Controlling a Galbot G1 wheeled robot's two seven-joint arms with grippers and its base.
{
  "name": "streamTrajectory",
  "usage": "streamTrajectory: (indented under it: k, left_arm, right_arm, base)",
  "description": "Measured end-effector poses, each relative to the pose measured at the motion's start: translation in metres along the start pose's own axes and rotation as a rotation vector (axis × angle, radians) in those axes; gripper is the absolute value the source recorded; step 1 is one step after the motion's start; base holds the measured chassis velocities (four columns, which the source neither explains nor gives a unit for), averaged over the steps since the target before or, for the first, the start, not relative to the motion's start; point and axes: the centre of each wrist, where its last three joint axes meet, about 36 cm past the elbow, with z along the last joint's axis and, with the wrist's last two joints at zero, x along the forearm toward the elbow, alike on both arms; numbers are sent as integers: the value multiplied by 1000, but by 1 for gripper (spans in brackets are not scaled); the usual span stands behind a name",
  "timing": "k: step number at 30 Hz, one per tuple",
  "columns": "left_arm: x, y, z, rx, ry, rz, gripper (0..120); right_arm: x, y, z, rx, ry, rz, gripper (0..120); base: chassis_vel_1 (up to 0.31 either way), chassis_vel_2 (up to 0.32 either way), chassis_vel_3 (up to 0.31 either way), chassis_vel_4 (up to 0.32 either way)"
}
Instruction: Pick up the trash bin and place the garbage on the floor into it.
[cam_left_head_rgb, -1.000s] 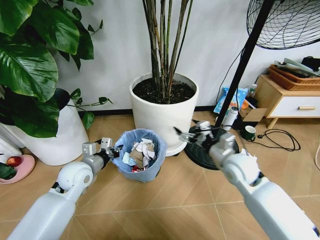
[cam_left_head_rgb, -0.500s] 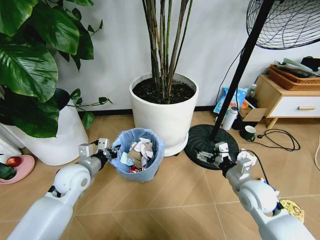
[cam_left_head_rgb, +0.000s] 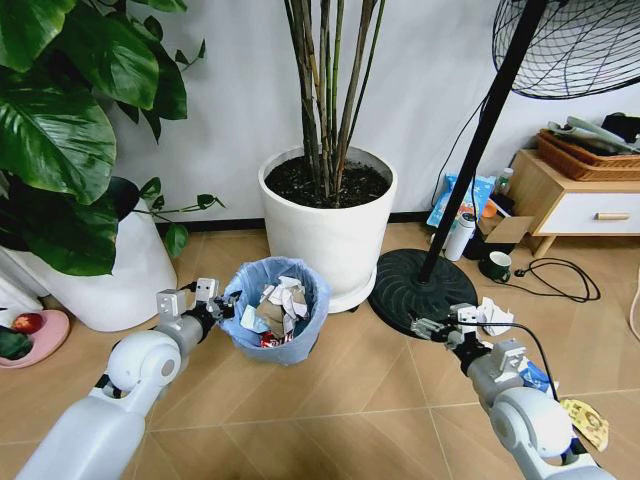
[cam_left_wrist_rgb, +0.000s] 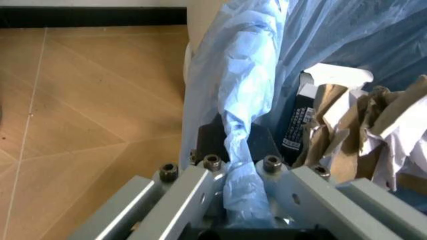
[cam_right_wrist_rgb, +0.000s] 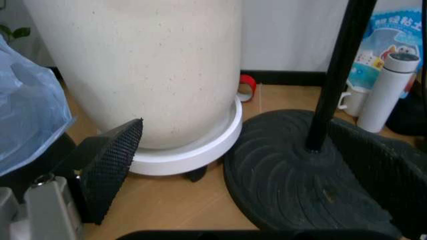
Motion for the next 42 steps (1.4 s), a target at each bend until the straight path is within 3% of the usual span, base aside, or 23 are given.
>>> streamTrajectory:
  k: [23,42]
  left_arm:
    - [2,2,0,1,-8,-2,0]
    - [2,1,2,2,-13,-2,0]
  right_arm:
    - [6,6,12,-26,4,16,100]
    - [7,4,16,-31,8,22,100]
  base:
    - [-2,-1,2,2]
    - [-92,-96,92,87]
